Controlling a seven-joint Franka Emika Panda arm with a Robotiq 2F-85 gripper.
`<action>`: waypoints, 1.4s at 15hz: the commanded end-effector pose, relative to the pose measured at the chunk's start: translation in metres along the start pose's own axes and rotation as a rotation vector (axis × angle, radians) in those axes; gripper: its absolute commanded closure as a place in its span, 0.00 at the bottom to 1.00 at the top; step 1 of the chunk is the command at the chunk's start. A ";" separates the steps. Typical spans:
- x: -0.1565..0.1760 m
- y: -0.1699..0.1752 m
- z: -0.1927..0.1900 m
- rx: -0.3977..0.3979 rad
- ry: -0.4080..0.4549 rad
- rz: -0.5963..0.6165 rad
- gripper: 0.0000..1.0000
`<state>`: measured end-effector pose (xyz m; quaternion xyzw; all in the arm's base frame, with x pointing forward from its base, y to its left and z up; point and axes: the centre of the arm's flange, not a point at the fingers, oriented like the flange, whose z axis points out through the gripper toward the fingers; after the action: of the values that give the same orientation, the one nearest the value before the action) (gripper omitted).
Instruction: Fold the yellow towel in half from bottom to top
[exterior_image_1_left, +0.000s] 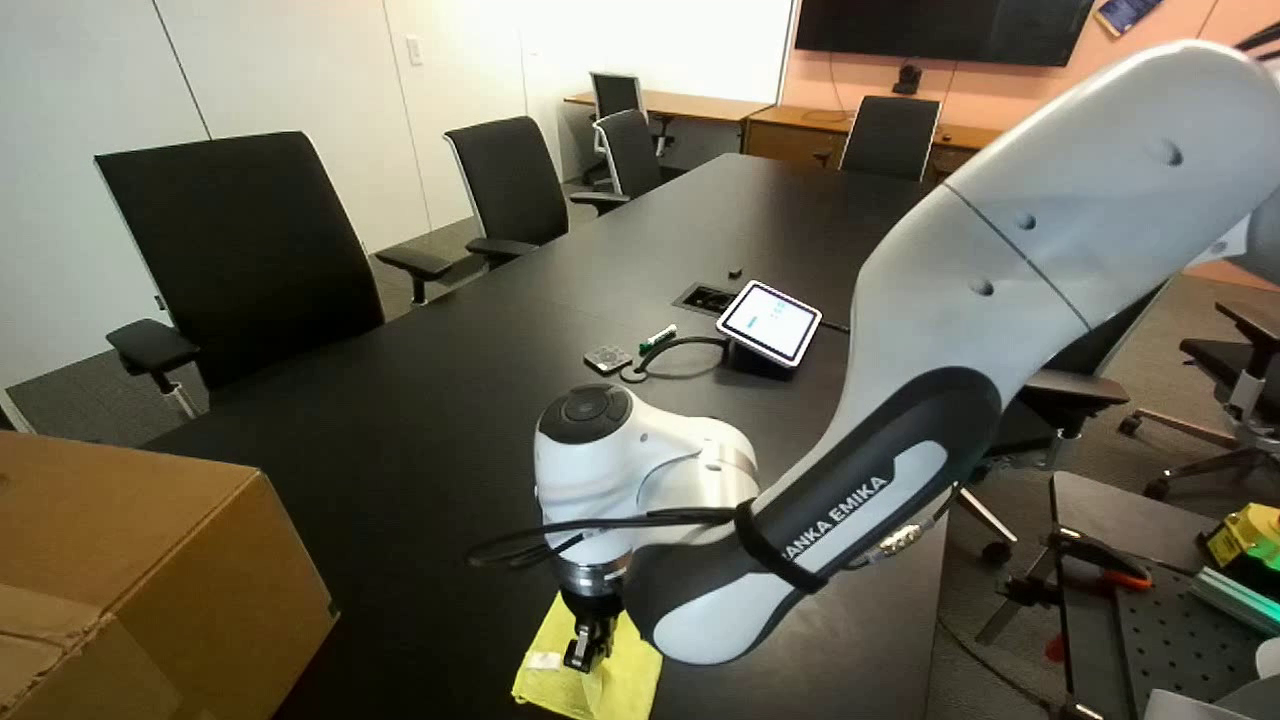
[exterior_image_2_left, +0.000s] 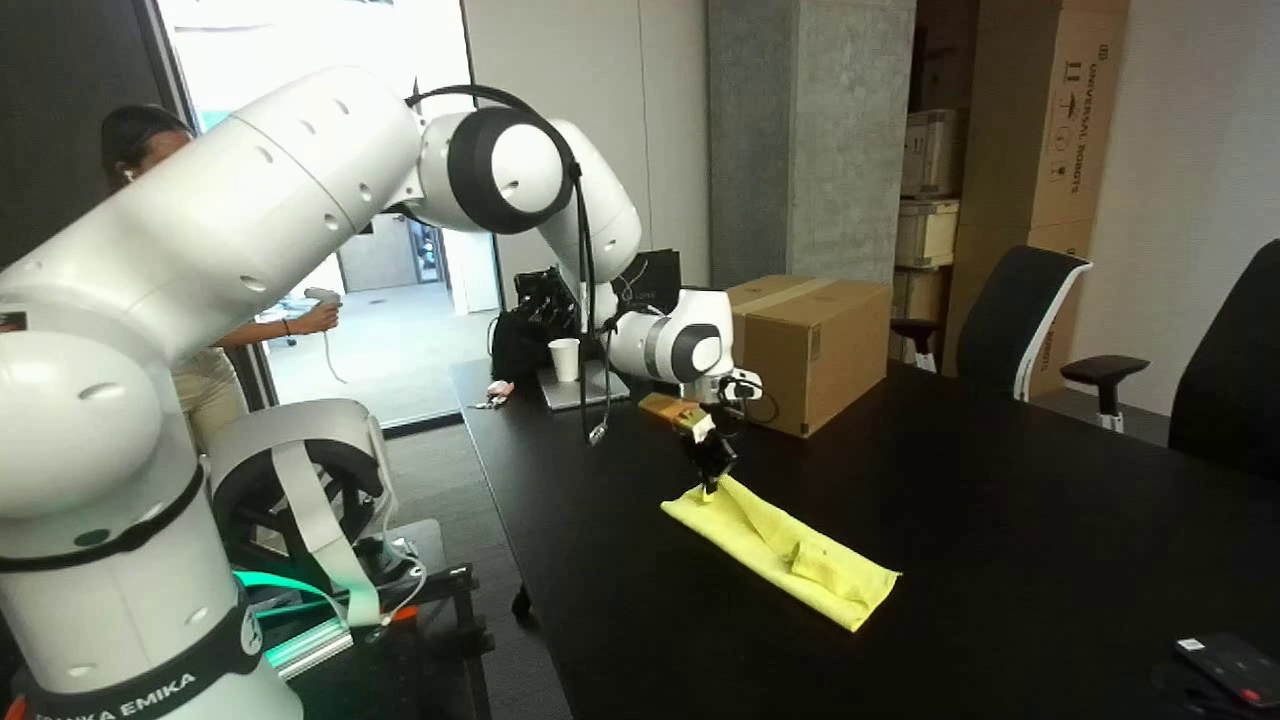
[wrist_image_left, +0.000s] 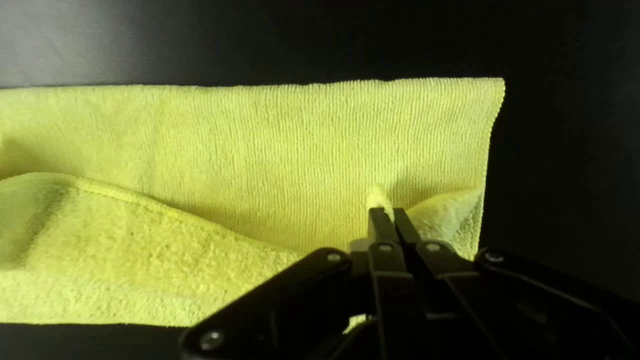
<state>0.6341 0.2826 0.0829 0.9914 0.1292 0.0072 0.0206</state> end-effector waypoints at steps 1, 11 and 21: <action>0.031 -0.013 0.027 -0.029 -0.005 -0.026 0.98; 0.061 -0.009 0.012 -0.054 0.079 -0.011 0.96; 0.110 0.021 -0.014 -0.070 0.201 0.123 0.28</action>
<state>0.7098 0.2827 0.0894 0.9908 0.0985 0.0836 0.0400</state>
